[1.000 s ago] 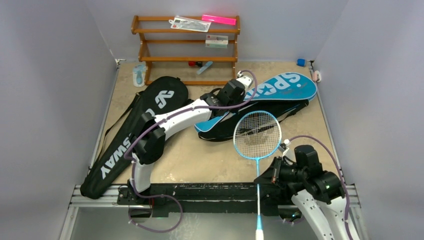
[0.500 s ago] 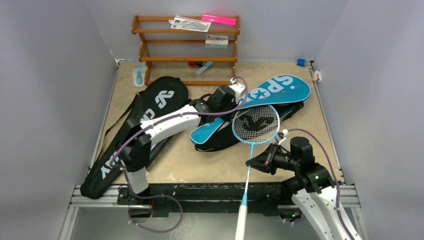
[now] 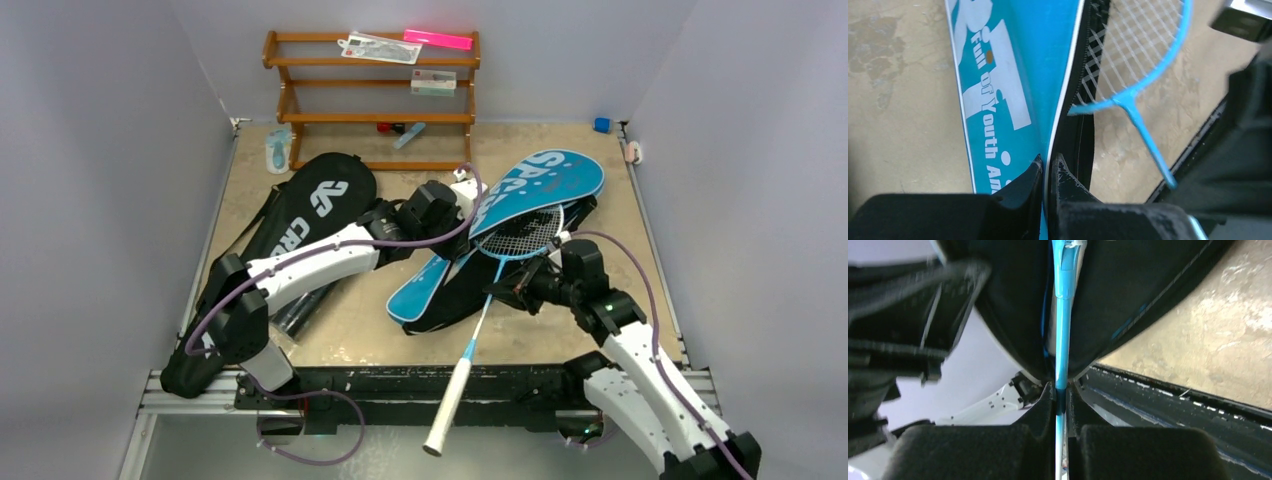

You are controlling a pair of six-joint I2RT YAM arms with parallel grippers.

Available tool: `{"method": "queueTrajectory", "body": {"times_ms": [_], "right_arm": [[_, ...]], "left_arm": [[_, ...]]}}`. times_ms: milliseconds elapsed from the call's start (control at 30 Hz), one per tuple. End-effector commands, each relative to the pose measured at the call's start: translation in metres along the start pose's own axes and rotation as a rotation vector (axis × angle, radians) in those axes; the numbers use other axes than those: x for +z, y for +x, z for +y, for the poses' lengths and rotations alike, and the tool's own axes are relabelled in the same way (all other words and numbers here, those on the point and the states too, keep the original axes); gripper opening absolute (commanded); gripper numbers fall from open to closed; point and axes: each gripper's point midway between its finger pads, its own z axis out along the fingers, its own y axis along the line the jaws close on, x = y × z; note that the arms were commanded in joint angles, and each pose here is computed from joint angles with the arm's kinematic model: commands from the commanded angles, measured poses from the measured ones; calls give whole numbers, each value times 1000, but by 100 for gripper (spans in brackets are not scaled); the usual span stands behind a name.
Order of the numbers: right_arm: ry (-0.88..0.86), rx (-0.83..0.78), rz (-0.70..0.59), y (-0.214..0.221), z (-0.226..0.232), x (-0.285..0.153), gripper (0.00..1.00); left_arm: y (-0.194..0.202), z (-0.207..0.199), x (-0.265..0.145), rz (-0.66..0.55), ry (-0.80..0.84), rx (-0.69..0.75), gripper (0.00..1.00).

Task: Pack up the badminton gear
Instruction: Place the racket in the racket bag.

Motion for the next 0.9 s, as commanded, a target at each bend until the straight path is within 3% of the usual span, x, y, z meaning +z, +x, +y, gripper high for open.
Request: {"method": "queueTrajectory", "body": {"times_ms": [0,533,867], "right_arm": [[-103,-110,-89,-28,42,8,0],[-48,-231,-295,-106,52,56,0],[16,-185,-353,-153,37,86,0]], "left_arm": [[-10,-35,-29,-38,128,23,0],[27,-64,-70,62,235,86,0],[56,-97,-78,149,379,143,0]]}}
